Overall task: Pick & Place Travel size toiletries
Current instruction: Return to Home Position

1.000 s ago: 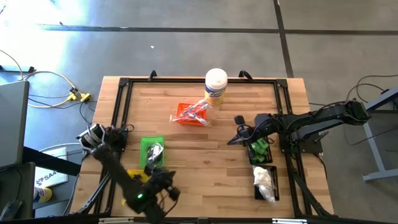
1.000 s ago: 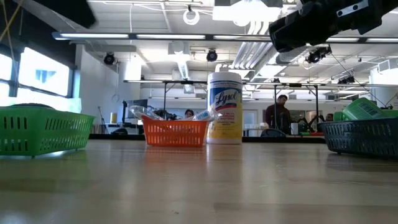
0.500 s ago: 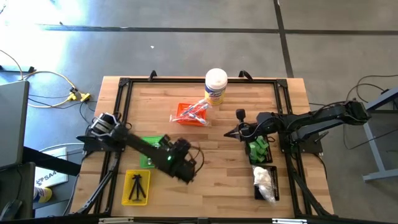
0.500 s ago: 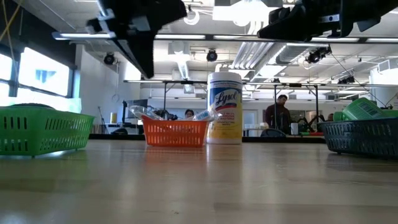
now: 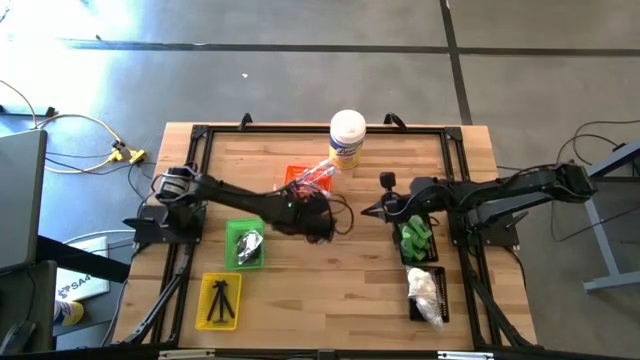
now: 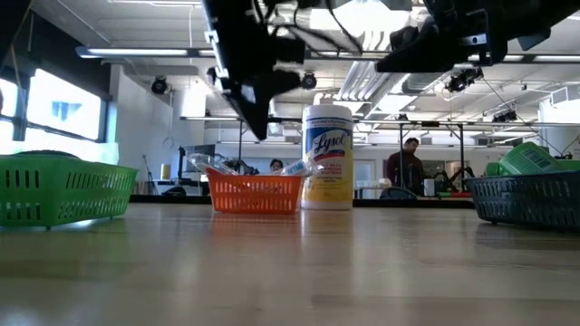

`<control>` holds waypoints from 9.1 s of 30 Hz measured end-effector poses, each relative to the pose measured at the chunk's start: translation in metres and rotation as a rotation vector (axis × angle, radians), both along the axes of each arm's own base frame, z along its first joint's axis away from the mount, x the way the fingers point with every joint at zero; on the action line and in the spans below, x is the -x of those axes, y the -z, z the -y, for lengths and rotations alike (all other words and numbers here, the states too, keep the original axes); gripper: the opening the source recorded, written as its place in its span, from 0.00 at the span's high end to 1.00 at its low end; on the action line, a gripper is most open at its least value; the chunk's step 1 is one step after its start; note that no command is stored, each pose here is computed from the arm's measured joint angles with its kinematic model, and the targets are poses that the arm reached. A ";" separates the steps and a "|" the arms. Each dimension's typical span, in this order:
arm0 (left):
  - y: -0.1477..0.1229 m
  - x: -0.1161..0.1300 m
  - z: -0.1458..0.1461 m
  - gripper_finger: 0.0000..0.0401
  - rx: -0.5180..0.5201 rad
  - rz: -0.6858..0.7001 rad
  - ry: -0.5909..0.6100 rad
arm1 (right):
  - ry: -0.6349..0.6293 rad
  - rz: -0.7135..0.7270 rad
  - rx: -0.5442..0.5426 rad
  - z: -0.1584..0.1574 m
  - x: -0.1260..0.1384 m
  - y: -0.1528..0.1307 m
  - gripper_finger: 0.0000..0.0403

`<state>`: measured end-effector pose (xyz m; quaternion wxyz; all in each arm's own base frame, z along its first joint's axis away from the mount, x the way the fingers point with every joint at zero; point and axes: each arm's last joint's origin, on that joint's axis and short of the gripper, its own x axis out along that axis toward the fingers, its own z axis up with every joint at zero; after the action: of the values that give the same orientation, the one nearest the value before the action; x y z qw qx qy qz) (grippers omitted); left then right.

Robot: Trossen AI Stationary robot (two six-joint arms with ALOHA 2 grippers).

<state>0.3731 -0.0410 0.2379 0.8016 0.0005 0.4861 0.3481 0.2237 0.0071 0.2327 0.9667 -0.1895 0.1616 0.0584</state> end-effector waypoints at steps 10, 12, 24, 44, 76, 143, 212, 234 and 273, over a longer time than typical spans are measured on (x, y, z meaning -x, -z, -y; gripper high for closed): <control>0.064 0.015 -0.027 1.00 0.132 -0.006 0.033 | 0.033 -0.072 -0.050 0.003 0.002 0.006 0.99; 0.070 0.019 -0.031 1.00 0.151 0.010 0.050 | 0.042 -0.073 -0.074 0.003 0.002 0.006 0.99; 0.049 0.015 -0.032 1.00 0.107 0.076 0.193 | 0.142 -0.087 -0.331 0.003 0.003 0.006 0.99; 0.048 0.011 -0.026 1.00 0.225 0.052 0.455 | 0.197 -0.161 -0.435 0.002 0.005 0.012 0.99; 0.050 0.012 -0.024 1.00 0.257 0.019 0.513 | 0.239 -0.160 -0.466 0.003 0.006 0.013 0.99; 0.008 0.192 -0.033 1.00 -0.034 0.636 0.793 | 0.159 -0.176 -0.416 0.002 0.006 0.013 0.99; 0.062 0.282 -0.037 1.00 -0.032 0.918 0.818 | 0.143 0.041 -0.500 0.032 0.044 -0.029 0.99; 0.064 0.282 -0.037 1.00 -0.024 0.906 0.816 | 0.200 0.358 -0.543 0.032 0.116 -0.006 0.99; 0.064 0.281 -0.037 1.00 -0.027 0.908 0.815 | 0.212 0.475 -0.555 0.029 0.132 0.046 0.99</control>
<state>0.0917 -0.0044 0.1736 0.9974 0.0480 0.0518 -0.0150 0.0916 -0.0217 0.1871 0.9925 0.0893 -0.0702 -0.0461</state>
